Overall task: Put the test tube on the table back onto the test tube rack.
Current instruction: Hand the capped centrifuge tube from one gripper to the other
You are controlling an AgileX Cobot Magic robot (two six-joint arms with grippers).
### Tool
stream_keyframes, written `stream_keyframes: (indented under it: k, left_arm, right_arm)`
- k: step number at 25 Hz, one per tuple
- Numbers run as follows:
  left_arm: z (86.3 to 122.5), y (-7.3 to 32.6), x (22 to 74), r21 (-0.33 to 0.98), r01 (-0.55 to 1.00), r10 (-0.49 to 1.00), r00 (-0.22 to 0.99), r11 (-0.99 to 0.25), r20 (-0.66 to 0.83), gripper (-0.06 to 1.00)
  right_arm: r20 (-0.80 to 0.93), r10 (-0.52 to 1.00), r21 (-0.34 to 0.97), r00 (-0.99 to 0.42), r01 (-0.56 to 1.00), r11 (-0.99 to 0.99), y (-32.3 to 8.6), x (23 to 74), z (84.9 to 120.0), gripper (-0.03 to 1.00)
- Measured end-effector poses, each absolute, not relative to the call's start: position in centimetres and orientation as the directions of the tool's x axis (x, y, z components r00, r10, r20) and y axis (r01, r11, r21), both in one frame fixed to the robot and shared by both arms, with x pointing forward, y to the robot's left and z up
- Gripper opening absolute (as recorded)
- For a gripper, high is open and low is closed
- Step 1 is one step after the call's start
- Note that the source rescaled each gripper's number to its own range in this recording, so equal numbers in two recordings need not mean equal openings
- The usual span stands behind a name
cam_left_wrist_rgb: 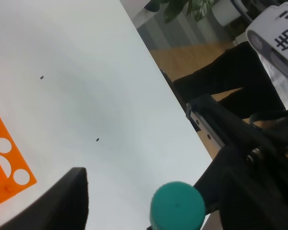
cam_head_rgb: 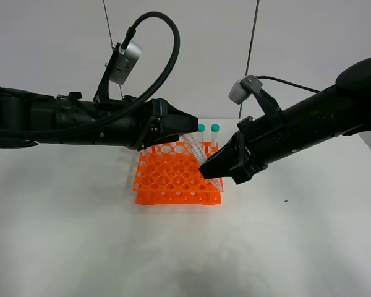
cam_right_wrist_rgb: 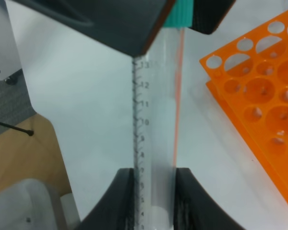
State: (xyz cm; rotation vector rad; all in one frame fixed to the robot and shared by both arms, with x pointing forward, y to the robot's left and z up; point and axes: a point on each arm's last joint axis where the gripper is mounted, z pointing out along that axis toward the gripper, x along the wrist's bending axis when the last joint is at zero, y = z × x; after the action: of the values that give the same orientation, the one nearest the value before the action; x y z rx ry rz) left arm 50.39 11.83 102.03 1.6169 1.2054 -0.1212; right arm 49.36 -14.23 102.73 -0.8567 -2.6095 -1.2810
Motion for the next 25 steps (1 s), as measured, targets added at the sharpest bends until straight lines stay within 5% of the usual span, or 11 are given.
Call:
stream_keyframes:
  k: [5, 10, 14, 16, 18, 25]
  left_arm:
    - [102.03, 11.83, 50.38, 0.67, 0.739, 0.631, 0.485, 0.075, -0.606, 0.9]
    - [102.02, 11.83, 50.38, 0.67, 0.738, 0.631, 0.486, 0.073, -0.604, 0.6]
    - [102.04, 11.81, 50.35, 0.67, 0.739, 0.628, 0.488, 0.072, -0.606, 0.51]
    - [102.06, 11.76, 50.3, 0.669, 0.74, 0.622, 0.491, 0.07, -0.609, 0.33]
    - [102.15, 11.67, 50.22, 0.668, 0.742, 0.611, 0.498, 0.067, -0.615, 0.0]
    - [102.22, 11.64, 50.23, 0.668, 0.741, 0.608, 0.5, 0.069, -0.617, 0.01]
  right_arm:
    - [0.339, 0.442, 0.692, -0.831, 0.538, 0.481, -14.23, 49.36, 102.73, 0.03]
    - [0.34, 0.444, 0.692, -0.829, 0.54, 0.478, -14.22, 49.37, 102.74, 0.03]
    - [0.342, 0.445, 0.691, -0.828, 0.543, 0.477, -14.22, 49.37, 102.74, 0.03]
    - [0.343, 0.447, 0.691, -0.826, 0.544, 0.476, -14.22, 49.38, 102.74, 0.03]
    - [0.342, 0.45, 0.691, -0.825, 0.546, 0.474, -14.23, 49.41, 102.74, 0.03]
    - [0.342, 0.452, 0.692, -0.824, 0.546, 0.472, -14.23, 49.43, 102.74, 0.03]
